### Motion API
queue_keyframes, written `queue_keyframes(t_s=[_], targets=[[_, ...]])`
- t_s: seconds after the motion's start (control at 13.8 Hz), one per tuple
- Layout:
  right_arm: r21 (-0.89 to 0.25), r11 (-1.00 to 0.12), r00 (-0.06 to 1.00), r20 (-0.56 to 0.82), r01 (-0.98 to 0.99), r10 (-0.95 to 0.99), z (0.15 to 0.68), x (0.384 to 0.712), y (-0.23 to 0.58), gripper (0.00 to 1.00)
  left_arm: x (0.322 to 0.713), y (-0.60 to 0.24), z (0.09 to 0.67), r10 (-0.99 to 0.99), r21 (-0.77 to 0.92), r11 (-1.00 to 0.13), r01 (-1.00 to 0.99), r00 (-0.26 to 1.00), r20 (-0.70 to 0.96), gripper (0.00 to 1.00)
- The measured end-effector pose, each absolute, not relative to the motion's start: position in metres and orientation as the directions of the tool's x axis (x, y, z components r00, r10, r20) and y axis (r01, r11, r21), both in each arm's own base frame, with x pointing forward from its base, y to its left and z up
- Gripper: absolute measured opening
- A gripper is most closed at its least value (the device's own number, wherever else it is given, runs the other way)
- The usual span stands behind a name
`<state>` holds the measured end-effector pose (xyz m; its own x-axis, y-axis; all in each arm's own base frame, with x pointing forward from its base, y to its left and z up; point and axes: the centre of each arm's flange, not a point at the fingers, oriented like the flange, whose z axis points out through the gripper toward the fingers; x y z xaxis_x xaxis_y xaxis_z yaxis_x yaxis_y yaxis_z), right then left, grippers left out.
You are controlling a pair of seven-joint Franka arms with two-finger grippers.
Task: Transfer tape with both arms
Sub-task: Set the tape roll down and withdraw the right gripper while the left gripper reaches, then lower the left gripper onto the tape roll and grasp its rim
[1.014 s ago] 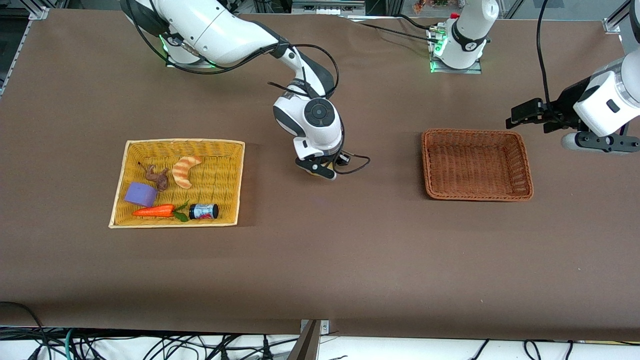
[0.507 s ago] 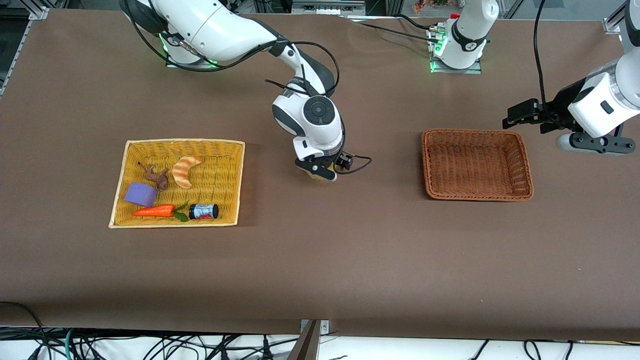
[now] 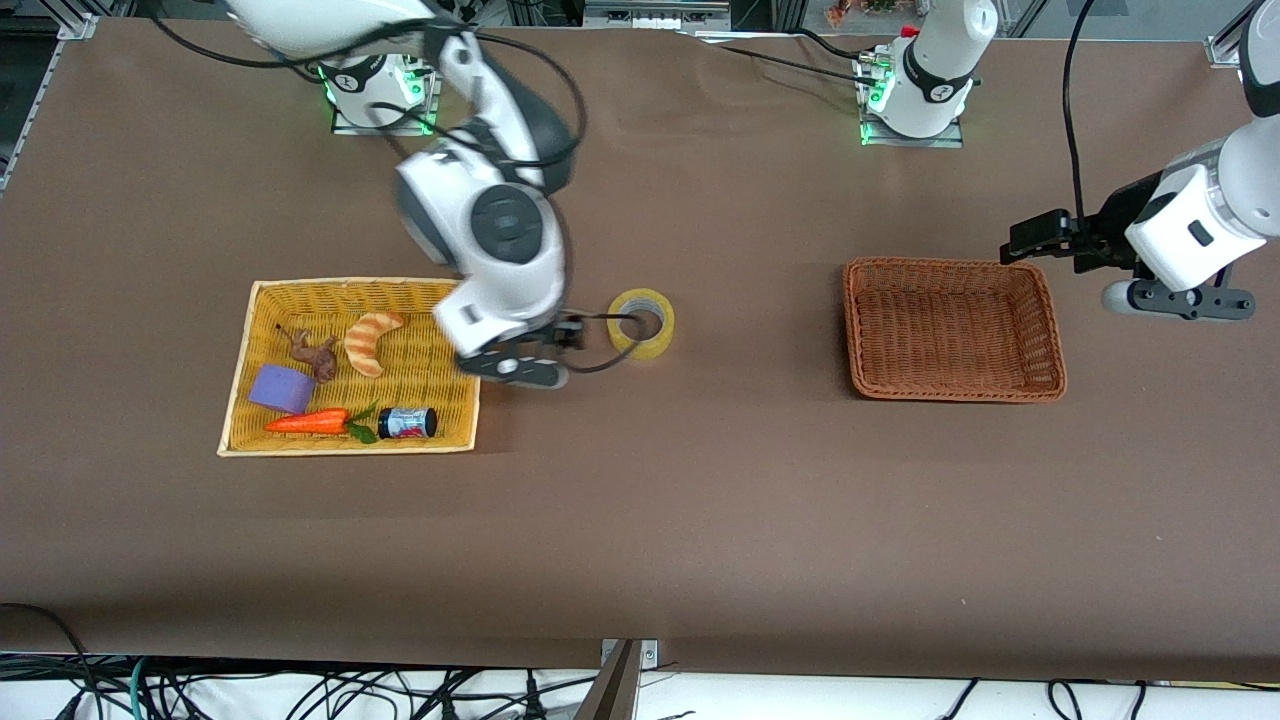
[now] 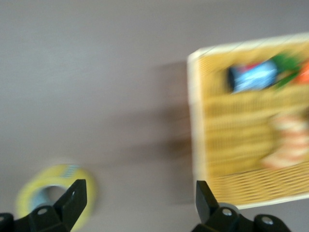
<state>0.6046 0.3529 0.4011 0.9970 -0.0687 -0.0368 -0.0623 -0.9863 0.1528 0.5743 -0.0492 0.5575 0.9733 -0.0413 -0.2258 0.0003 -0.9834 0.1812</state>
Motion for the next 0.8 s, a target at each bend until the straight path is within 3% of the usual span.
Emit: queue_keyframes(t_s=[0.36,0.58,0.8], targets=[[0.199,-0.974,0.992,-0.076,0.112,0.098,0.455,0.65,0.207,1.0,0.58,-0.081,0.503,-0.085,0.178,-0.984,-0.024,0.934,-0.346,1.0],[0.186,-0.979,0.993,-0.089,0.087,0.072,0.468,0.662,0.143,1.0,0.568,-0.171,0.486,-0.014,0.119,-0.993,0.027,0.942,-0.335,1.0],[0.103,-0.988,0.991,-0.08,0.117,0.109,0.493,0.667,0.088,1.0,0.539,-0.282,0.428,0.043,0.119,-0.99,0.078,0.963,-0.267,1.0]])
